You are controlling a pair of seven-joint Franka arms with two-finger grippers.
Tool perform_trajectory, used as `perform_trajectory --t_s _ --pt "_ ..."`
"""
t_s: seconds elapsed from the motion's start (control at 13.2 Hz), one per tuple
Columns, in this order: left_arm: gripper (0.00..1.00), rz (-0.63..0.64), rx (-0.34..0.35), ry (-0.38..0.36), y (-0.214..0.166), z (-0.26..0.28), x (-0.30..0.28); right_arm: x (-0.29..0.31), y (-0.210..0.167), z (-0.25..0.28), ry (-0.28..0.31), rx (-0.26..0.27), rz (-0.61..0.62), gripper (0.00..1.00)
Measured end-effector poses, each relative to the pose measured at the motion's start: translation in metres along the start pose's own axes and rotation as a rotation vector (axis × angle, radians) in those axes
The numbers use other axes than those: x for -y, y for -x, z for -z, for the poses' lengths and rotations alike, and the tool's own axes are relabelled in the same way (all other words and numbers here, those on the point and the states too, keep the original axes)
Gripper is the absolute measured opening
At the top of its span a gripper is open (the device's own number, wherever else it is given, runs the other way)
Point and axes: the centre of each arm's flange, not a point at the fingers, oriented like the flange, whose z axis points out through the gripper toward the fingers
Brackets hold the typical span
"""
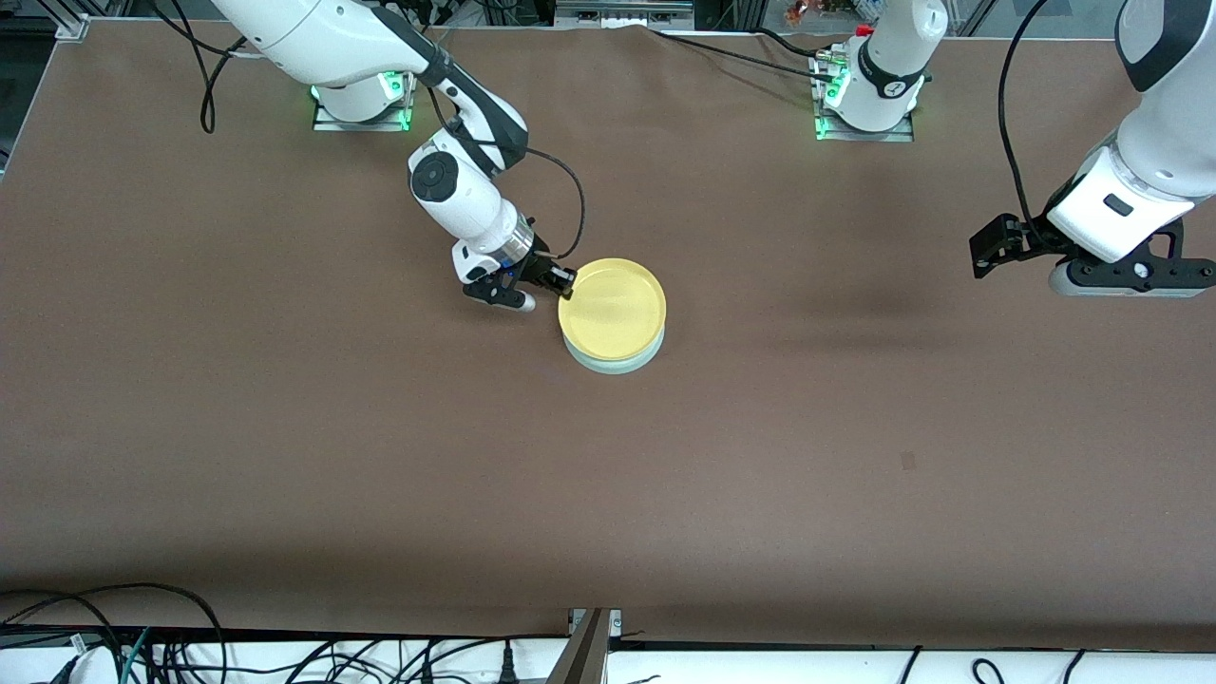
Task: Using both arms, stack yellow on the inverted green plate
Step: 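Lower the yellow plate onto the green plate and open the right gripper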
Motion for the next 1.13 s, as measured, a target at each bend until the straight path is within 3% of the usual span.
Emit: perform_trajectory --t_s 0.38,0.53,1.13 --pt "1.0 0.003 0.004 0.0 0.0 0.0 0.001 -0.002 0.003 -0.008 -0.005 -0.015 0.008 0.03" --pt "1.0 0.002 0.006 -0.001 0.001 -0.001 0.001 -0.002 0.003 -0.008 -0.004 -0.013 0.008 0.07" --pt "1.0 -0.037 0.026 -0.002 0.005 -0.001 -0.021 0.003 -0.001 -0.004 -0.001 -0.016 -0.001 0.87"
